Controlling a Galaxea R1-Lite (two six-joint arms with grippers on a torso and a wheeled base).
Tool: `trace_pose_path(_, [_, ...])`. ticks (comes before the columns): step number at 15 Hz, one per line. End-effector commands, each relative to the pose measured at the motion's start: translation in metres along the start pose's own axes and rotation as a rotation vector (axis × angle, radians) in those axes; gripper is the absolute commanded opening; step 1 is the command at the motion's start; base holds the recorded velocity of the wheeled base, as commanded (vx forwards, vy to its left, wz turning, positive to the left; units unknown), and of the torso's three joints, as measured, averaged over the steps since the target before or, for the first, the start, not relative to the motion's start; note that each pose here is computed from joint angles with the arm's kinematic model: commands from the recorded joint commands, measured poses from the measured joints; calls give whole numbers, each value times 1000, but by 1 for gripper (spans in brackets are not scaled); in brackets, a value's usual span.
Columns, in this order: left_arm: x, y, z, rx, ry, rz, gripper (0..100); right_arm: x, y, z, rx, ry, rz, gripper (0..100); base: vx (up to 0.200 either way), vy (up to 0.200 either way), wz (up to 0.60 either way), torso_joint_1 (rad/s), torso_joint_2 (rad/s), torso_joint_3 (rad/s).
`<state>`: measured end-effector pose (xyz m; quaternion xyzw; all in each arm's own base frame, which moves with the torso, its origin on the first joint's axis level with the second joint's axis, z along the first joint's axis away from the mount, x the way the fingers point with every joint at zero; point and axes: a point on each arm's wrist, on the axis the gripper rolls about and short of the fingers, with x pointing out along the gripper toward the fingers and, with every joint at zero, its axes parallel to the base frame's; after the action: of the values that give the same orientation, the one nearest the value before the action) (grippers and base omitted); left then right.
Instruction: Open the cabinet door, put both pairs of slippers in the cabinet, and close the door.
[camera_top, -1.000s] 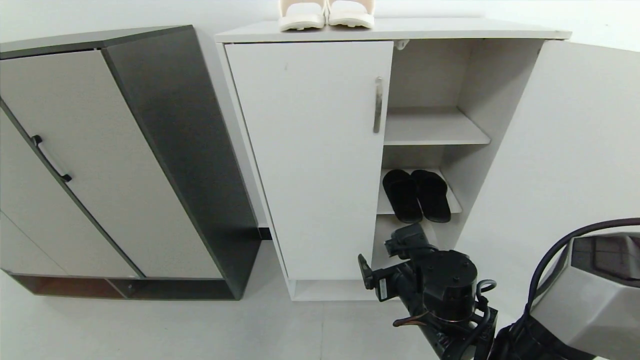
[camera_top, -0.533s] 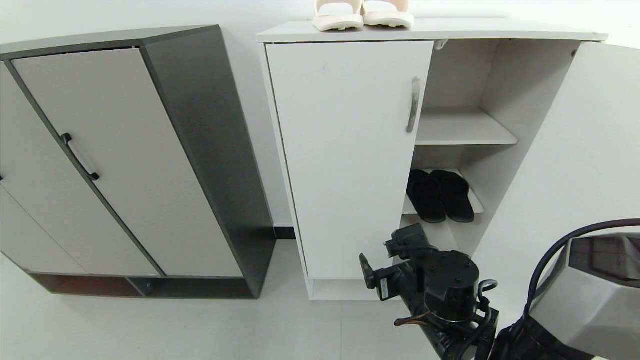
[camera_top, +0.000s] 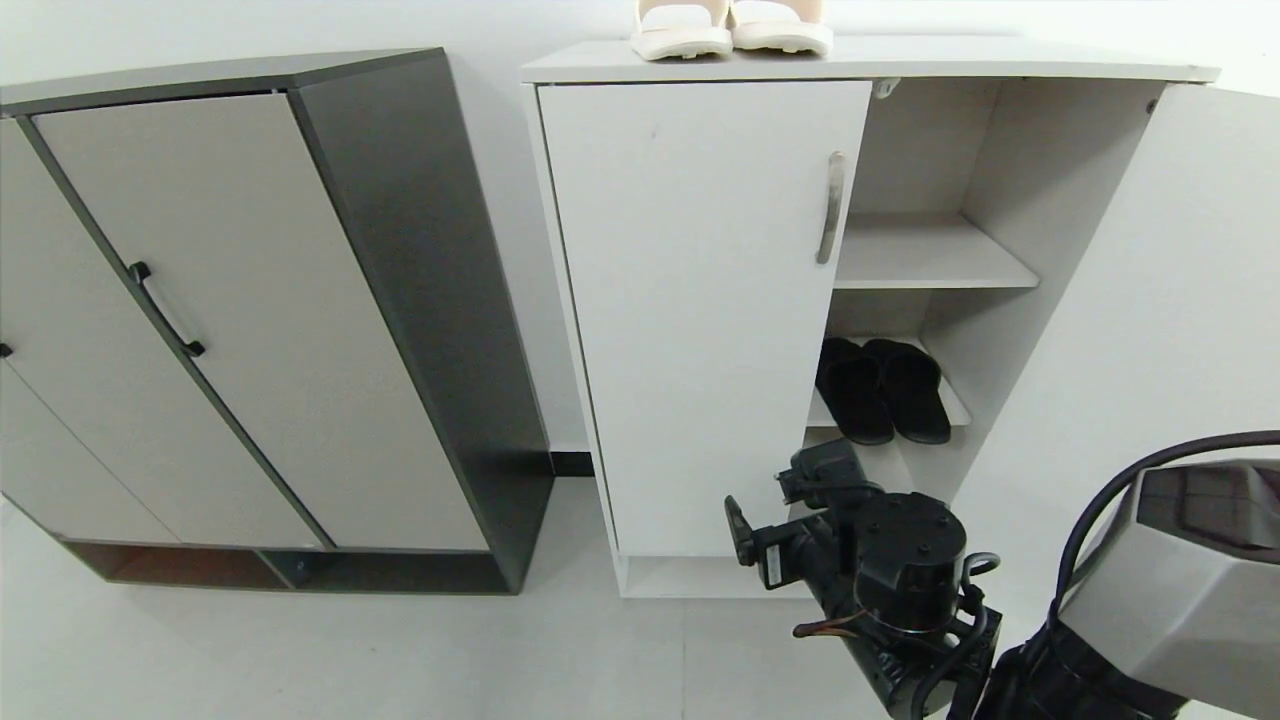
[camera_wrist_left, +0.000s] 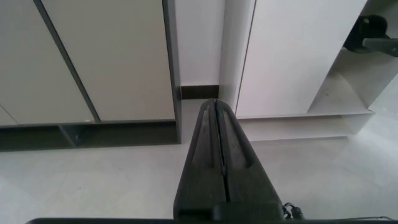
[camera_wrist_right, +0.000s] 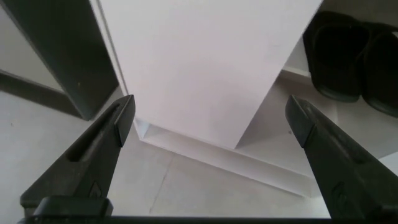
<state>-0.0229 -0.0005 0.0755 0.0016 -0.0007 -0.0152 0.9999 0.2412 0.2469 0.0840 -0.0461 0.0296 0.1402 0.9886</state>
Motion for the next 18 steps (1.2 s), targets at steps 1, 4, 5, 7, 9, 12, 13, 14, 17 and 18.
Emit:
trace_pose_path(1, [0, 0, 0, 0, 1, 0, 0, 1, 0, -3, -13, 7, -1, 100, 0, 0, 0, 0, 0, 0])
trace_pose_path(4, [0, 0, 0, 0, 1, 0, 0, 1, 1, -1, -21, 0, -1, 100, 0, 0, 0, 0, 0, 0])
trace_pose_path(5, [0, 0, 0, 0, 1, 0, 0, 1, 1, -2, -24, 0, 0, 100, 0, 0, 0, 0, 0, 0])
trace_pose_path(7, [0, 0, 0, 1, 1, 0, 0, 1, 0, 0, -21, -7, -2, 100, 0, 0, 0, 0, 0, 0])
trace_pose_path(9, [0, 0, 0, 0, 1, 0, 0, 1, 1, 0, -20, -9, -2, 100, 0, 0, 0, 0, 0, 0])
trace_pose_path(12, [0, 0, 0, 0, 1, 0, 0, 0, 0, -1, -25, -5, -2, 100, 0, 0, 0, 0, -137, -140])
trace_pose_path(13, [0, 0, 0, 0, 1, 1, 0, 0, 0, -1, -27, -5, -2, 100, 0, 0, 0, 7, -115, -330])
trace_pose_path(14, [0, 0, 0, -2, 1, 0, 0, 0, 0, -1, -25, -6, -2, 100, 0, 0, 0, 41, -237, -354])
trace_pose_path(17, [0, 0, 0, -2, 1, 0, 0, 0, 0, -2, -28, -1, 0, 100, 0, 0, 0, 40, -528, -367])
trace_pose_path(18, [0, 0, 0, -2, 1, 0, 0, 0, 1, -2, -28, -1, 2, 100, 0, 0, 0, 100, -496, -354])
